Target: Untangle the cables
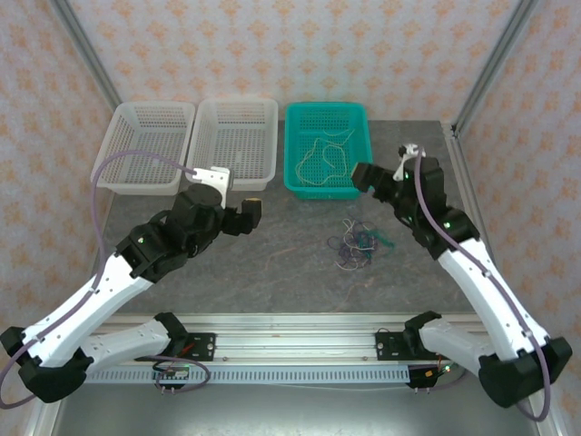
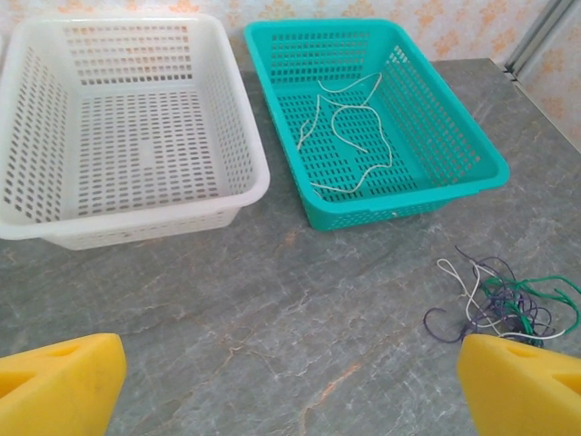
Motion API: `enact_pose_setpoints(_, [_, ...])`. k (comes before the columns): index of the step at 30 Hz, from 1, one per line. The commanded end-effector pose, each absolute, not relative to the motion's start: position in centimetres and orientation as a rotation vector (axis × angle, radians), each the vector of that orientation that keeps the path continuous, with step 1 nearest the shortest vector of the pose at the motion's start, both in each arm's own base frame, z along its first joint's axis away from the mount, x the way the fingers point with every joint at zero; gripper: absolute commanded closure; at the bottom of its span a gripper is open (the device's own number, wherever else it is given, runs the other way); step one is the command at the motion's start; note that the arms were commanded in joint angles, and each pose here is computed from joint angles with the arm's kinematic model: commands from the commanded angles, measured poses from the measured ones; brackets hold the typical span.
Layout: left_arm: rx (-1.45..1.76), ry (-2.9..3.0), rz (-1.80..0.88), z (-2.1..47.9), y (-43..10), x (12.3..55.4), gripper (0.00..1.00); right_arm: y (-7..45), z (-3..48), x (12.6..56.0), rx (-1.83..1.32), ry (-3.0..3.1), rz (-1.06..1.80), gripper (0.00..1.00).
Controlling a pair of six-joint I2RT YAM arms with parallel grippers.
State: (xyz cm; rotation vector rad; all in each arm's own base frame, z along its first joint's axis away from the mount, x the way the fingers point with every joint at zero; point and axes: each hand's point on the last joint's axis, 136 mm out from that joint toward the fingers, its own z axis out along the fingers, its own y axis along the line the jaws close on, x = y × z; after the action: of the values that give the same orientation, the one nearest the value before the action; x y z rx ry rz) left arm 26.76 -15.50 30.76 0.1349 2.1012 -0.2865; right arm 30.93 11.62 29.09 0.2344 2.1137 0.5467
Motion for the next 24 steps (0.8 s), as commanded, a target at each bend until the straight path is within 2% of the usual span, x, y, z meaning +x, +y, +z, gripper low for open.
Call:
enact_pose_setpoints(1, [0.126, 2.083, -0.336, 30.7, -16.4, 27.3, 0.05, 10.6, 20.5, 26.1, 0.376, 2.47, 0.477, 0.07])
enact_pose_setpoints(5, [0.152, 2.072, -0.383, 30.5, -17.1, 27.2, 0.05, 9.9, 14.6, 25.1, 0.462, 2.626, 0.381, 0.06])
enact_pose_setpoints(11, [0.255, 2.074, -0.485, 30.3, -18.7, 26.1, 0.05, 11.9, 8.0, 26.6, 0.549, 2.769, 0.395, 0.04])
enact_pose_setpoints(17, [0.266, 2.097, -0.512, 29.5, -19.0, 25.7, 0.04, 12.4, 3.9, 27.8, 0.545, 2.84, 0.345, 0.07])
enact_pose_setpoints(19, [0.26, 2.101, -0.512, 29.3, -19.0, 25.7, 0.04, 12.5, 2.9, 27.7, 0.545, 2.856, 0.341, 0.13])
enact_pose_setpoints(20, [0.26, 2.101, -0.513, 29.2, -19.1, 25.7, 0.04, 12.4, 2.4, 27.6, 0.545, 2.866, 0.33, 0.2])
enact_pose_setpoints(24, [0.25, 2.113, -0.511, 28.9, -19.4, 26.1, 0.04, 11.8, 2.0, 27.3, 0.514, 2.863, 0.281, 0.6])
